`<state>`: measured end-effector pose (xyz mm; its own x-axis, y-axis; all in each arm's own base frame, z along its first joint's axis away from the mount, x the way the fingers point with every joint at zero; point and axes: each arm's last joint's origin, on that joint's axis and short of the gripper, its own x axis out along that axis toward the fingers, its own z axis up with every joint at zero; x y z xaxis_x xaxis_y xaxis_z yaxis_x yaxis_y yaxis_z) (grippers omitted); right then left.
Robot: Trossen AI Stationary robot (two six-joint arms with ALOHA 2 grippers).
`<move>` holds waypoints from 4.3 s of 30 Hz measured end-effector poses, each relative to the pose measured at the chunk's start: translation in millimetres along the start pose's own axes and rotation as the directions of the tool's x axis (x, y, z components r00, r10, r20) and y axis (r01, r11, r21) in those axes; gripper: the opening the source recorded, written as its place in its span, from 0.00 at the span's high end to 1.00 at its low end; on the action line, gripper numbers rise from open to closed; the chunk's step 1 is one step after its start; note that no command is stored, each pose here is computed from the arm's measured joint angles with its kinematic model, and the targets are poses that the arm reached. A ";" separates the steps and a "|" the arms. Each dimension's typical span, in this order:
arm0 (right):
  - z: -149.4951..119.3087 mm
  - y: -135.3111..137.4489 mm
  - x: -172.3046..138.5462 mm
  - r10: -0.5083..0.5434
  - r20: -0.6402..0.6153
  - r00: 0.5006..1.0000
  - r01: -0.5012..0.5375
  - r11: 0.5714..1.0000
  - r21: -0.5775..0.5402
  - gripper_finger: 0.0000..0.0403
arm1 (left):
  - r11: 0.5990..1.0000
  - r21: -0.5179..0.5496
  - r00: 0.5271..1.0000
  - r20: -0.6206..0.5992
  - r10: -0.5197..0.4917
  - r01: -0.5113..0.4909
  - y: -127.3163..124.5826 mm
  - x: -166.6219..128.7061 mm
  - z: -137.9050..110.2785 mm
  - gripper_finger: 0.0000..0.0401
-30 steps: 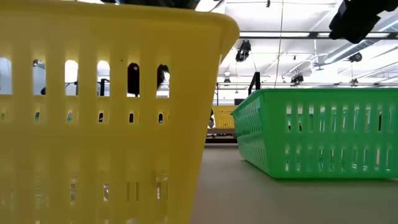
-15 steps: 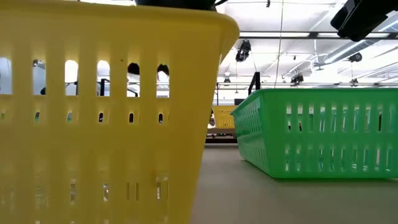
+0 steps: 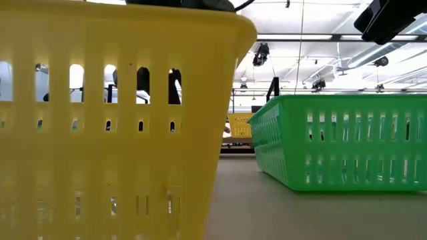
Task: Stack baskets on shelf by color
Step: Put the left black basket on the shelf, then adjust the shelf
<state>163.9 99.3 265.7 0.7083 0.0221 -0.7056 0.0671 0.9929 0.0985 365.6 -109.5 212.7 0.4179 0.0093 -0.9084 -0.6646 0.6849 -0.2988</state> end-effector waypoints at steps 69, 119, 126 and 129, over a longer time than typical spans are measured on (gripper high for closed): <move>22.8 3.1 4.5 -0.166 0.288 0.943 0.109 0.973 0.202 0.89 | 0.556 0.824 0.944 -0.090 0.319 -0.109 116.2 -81.7 110.1 1.00; 98.5 9.0 2.7 -0.354 -0.032 0.935 0.344 0.877 0.335 0.72 | 0.640 0.731 0.906 -0.072 0.418 -0.237 215.0 -100.2 142.7 0.57; 87.5 -17.1 21.9 -0.416 -0.068 0.907 0.421 0.889 0.181 0.76 | 0.761 0.569 0.950 0.164 0.265 -0.311 183.5 -156.9 139.0 0.57; 87.3 -31.5 38.4 -0.436 -0.040 0.899 0.438 0.889 0.132 0.84 | 0.830 0.500 0.952 0.283 0.114 -0.248 165.3 -175.0 133.8 0.57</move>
<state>250.3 58.7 296.8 0.5791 -0.4085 -0.7055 0.4622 0.8774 -0.1286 265.5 99.6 361.4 0.4976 0.2935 -0.8162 -0.3454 0.9303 0.1239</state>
